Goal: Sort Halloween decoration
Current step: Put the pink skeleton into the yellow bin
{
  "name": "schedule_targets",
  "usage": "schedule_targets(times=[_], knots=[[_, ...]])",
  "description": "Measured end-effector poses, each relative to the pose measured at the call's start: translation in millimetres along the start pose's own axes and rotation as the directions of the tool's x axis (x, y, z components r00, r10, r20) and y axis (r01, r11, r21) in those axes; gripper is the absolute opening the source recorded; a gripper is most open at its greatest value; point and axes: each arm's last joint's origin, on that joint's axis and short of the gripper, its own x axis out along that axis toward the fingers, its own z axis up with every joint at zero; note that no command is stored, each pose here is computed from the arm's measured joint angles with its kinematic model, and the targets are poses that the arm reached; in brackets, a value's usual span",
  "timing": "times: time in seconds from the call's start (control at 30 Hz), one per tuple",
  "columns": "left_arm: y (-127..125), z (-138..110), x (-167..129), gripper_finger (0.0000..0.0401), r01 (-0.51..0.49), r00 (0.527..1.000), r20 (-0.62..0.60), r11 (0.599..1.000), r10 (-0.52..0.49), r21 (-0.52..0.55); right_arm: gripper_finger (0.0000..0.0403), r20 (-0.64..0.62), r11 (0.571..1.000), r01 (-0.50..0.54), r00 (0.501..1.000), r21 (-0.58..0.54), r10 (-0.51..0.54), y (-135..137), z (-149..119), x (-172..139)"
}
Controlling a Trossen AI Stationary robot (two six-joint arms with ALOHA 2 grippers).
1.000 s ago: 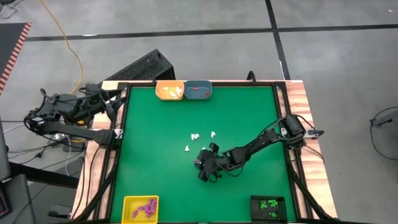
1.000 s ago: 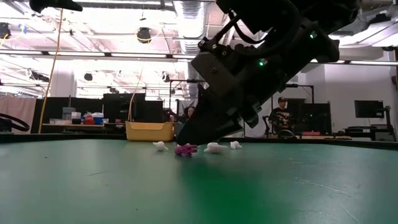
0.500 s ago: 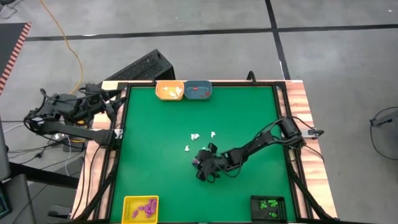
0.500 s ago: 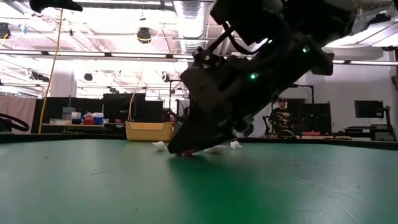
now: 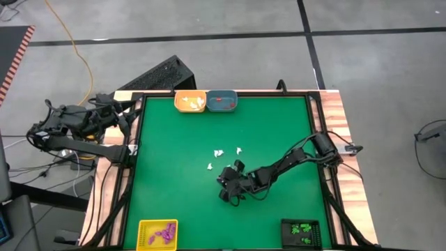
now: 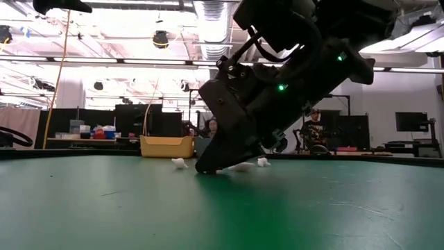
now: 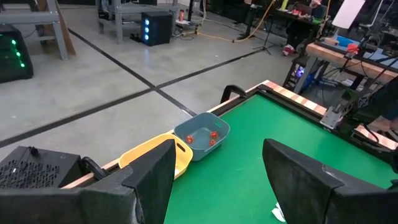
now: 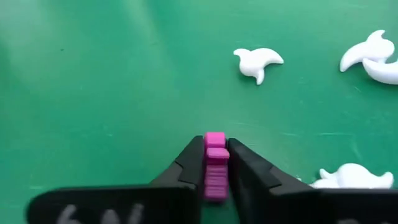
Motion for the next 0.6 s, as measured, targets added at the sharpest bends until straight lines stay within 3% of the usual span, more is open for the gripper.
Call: schedule_targets(times=[0.27, 0.6], knots=[[0.0, 0.0, 0.0, 0.0231, 0.000, 1.000, 0.000, 1.000, 0.000, 0.000, 0.0012, 0.009, 0.999, -0.030, 1.000, 0.045, 0.030, 7.0, 9.6, 0.4], [0.0, 0.1, 0.0, 0.0231, 0.000, 1.000, 0.001, 1.000, 0.000, 0.000, 0.0014, 0.114, 0.993, -0.119, 0.987, 0.021, 0.116, 26.3, 61.6, 0.7]])
